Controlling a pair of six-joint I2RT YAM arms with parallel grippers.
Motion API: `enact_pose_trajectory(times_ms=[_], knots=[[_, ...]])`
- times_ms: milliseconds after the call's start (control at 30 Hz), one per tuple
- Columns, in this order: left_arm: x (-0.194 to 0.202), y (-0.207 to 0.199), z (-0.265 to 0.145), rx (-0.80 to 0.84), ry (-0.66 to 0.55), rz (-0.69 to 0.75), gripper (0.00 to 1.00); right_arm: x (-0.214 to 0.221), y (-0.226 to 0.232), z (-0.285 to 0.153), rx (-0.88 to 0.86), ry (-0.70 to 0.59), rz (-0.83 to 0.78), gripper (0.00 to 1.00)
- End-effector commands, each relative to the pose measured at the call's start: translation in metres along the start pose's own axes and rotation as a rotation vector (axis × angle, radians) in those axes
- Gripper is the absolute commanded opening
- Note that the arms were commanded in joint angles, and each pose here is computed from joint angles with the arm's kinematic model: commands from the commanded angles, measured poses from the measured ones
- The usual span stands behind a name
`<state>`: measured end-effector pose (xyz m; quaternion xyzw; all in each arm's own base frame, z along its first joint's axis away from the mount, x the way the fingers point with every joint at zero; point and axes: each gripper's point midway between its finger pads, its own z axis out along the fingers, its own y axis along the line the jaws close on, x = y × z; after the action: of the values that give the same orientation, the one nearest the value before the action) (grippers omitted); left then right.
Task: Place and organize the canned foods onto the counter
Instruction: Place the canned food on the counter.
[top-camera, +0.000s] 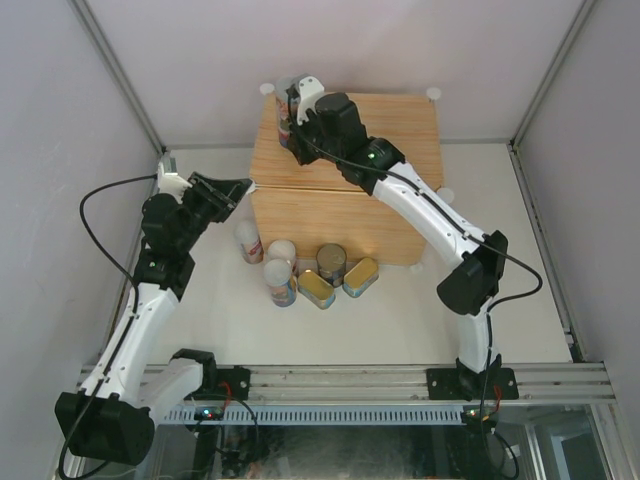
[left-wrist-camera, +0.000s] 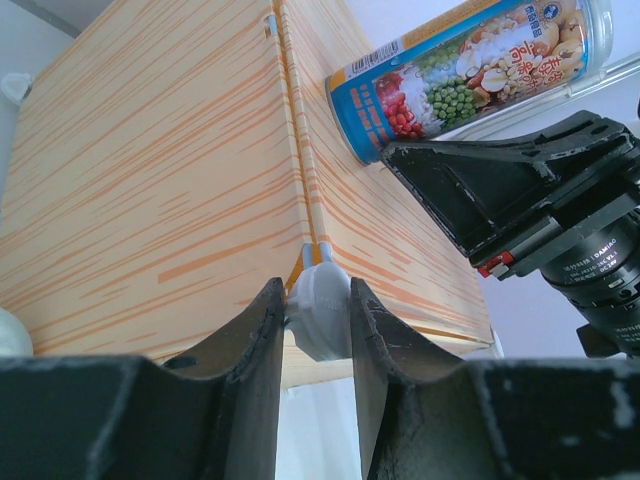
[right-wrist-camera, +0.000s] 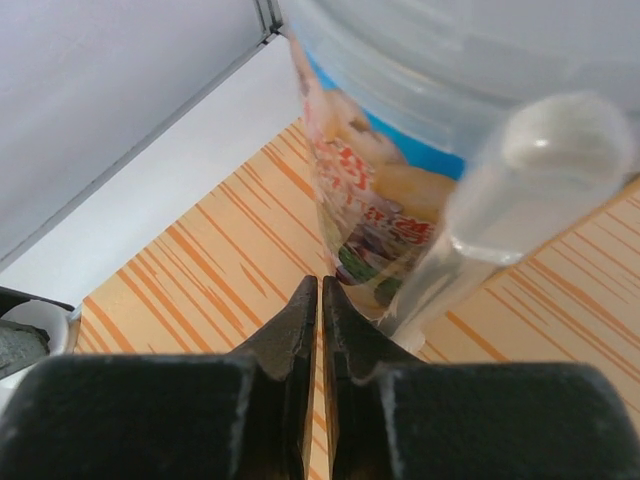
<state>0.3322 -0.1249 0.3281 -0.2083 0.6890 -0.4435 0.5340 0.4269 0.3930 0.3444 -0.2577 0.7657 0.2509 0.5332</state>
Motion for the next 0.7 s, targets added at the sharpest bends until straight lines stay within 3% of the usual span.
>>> enact_pose_trajectory(times_ms=[0,100,300,500,667], knots=[[0.007,0.005,-0.009,0.002,0.018,0.028,0.06,-0.034,0.019,-0.024,-0.031,-0.094,-0.067,0.03],[0.007,0.005,-0.008,0.002,0.015,0.027,0.06,-0.036,0.021,-0.037,-0.025,-0.101,-0.058,0.06],[0.005,0.004,-0.008,0.0,0.009,0.026,0.06,-0.039,0.021,-0.065,-0.028,-0.113,-0.028,0.3],[0.005,0.004,-0.008,0.001,0.01,0.026,0.06,-0.036,0.009,-0.075,-0.053,-0.106,0.065,0.34],[0.006,0.004,-0.007,0.001,0.015,0.026,0.06,-0.04,0.005,-0.073,-0.17,-0.115,0.203,0.36]])
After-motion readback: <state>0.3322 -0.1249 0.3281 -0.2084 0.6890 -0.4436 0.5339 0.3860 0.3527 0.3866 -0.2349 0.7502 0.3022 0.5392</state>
